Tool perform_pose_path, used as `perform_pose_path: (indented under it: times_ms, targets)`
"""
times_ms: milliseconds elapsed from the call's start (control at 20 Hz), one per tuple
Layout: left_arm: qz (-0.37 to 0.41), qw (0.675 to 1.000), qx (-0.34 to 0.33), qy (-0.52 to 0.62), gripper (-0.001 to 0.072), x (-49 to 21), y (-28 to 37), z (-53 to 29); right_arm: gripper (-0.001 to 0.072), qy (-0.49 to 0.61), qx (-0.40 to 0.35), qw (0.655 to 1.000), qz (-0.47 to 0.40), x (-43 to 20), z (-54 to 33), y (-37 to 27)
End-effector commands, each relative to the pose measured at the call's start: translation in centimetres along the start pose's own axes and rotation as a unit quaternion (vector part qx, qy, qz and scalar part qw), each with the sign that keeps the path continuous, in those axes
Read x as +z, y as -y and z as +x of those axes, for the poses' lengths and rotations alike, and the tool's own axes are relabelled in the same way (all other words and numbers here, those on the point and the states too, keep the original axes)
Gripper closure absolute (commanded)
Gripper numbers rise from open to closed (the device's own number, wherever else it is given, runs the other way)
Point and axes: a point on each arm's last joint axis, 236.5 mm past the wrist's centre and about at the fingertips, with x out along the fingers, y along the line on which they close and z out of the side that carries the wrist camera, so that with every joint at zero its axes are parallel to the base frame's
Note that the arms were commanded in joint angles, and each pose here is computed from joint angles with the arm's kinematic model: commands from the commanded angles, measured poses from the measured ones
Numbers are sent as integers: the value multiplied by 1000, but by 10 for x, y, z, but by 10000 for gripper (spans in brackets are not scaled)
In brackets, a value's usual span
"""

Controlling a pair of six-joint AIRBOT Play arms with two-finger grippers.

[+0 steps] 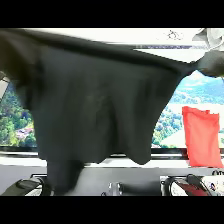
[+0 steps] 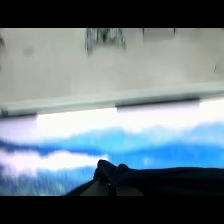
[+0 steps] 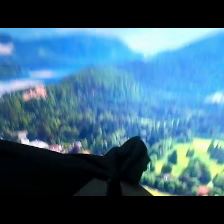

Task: Fold the shirts.

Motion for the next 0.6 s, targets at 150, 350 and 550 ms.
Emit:
perform_pose_path:
  times_ms: [150,350,550]
  targets:
    - [-4,965,-55,-256,678,-201,65,183,694,-166,-49,974,144,-60,182,106]
    - [-106,910,-101,-387,672,-298,117,214,693,-158,14,964,215,-57,224,89]
    - [-100,878,-126,-451,75,-317,115,196,238,-141,13,970,196,-43,211,91]
